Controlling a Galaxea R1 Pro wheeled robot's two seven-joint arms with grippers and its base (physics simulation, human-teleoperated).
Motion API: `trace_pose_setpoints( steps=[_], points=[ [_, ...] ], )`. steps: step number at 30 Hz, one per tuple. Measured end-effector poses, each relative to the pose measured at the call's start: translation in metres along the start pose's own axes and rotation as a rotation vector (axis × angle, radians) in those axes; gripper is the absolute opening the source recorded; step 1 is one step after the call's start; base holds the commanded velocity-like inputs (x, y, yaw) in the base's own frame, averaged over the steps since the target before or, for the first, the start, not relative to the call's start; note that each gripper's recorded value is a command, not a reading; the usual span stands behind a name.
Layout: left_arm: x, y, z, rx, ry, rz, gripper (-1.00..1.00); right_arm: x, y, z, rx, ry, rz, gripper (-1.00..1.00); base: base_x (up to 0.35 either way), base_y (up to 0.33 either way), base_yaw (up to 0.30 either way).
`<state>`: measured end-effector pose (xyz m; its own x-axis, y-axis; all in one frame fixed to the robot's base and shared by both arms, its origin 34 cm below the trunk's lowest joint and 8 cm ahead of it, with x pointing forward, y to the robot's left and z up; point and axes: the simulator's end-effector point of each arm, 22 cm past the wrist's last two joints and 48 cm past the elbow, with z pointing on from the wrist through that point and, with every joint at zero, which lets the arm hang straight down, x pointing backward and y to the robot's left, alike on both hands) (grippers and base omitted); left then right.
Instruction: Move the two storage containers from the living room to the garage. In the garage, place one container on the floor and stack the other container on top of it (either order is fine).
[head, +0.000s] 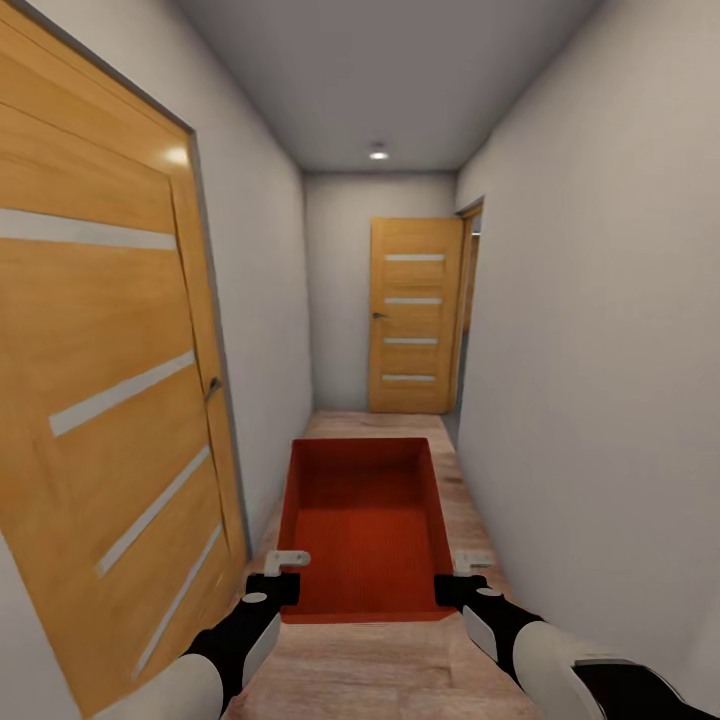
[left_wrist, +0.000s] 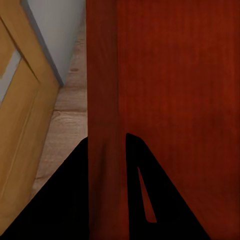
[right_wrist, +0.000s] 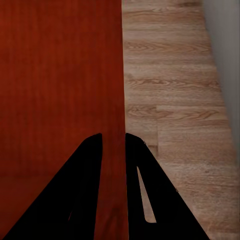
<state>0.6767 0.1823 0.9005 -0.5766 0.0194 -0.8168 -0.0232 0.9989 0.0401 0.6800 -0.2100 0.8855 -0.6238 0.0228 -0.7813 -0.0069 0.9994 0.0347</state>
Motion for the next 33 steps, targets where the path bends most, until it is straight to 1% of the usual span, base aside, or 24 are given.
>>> trace_pose_setpoints(
  steps=[23, 33],
  points=[
    [-0.0006, 0.0000, 0.0000, 0.000, -0.001, 0.001, -1.00, -0.0001, 0.0000, 0.0000, 0.000, -0.002, 0.001, -1.00, 0.322, 0.000, -0.002],
    [-0.0005, -0.0001, 0.0000, 0.000, -0.001, 0.001, -1.00, -0.0001, 0.0000, 0.0000, 0.000, -0.001, 0.001, -1.00, 0.322, 0.082, 0.000]
  ],
)
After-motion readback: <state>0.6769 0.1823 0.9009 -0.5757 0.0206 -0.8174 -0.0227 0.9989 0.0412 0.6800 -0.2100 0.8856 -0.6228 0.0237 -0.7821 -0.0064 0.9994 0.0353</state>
